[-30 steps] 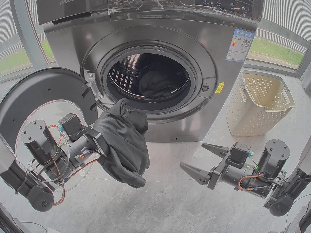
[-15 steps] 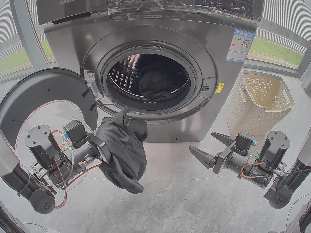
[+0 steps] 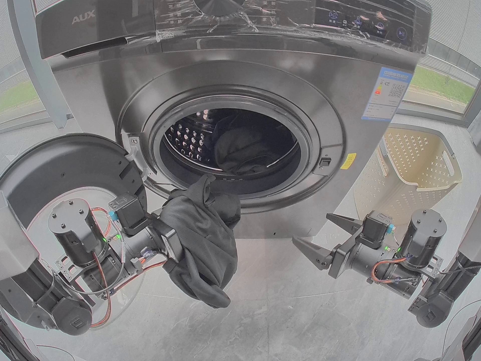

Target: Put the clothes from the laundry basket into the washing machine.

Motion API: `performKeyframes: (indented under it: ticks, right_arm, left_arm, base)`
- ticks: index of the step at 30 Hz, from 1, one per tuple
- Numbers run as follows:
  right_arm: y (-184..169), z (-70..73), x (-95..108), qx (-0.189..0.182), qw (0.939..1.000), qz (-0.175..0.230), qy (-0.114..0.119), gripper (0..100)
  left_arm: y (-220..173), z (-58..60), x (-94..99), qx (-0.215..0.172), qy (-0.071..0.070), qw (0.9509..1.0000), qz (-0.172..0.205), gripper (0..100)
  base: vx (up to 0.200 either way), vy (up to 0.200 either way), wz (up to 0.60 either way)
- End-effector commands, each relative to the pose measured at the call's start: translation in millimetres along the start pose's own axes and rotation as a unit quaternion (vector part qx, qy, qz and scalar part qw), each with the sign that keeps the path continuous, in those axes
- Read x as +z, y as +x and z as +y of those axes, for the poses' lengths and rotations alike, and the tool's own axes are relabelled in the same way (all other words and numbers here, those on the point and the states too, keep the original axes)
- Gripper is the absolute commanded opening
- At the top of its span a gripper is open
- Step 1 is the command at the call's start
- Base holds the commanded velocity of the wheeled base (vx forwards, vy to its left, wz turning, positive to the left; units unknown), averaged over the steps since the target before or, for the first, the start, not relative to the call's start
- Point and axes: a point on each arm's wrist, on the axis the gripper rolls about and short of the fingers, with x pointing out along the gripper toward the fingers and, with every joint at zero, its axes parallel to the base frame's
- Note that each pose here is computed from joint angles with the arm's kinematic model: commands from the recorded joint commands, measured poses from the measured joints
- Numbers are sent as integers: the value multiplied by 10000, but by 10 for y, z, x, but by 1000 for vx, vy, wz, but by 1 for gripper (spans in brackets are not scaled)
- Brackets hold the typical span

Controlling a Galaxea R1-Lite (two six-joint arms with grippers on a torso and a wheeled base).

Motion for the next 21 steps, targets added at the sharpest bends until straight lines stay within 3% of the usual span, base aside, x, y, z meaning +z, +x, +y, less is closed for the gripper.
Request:
performKeyframes:
  ticks: [1,5,21]
  right_arm:
    - [-7,34,-32,66,10000,72,2,100]
    - [-14,58,-43,109,9999,101,2,100]
    - [-35,147,-131,269,9992,306,5,100]
  left_arm:
    - [17,-27,-33,-53,-12,10000,58,0]
    - [25,-85,-62,-155,-26,9998,114,0]
    - [71,-87,-152,-162,-38,9995,260,0]
  base:
    - [200,0,0]
    - [200,0,0]
    - [0,0,0]
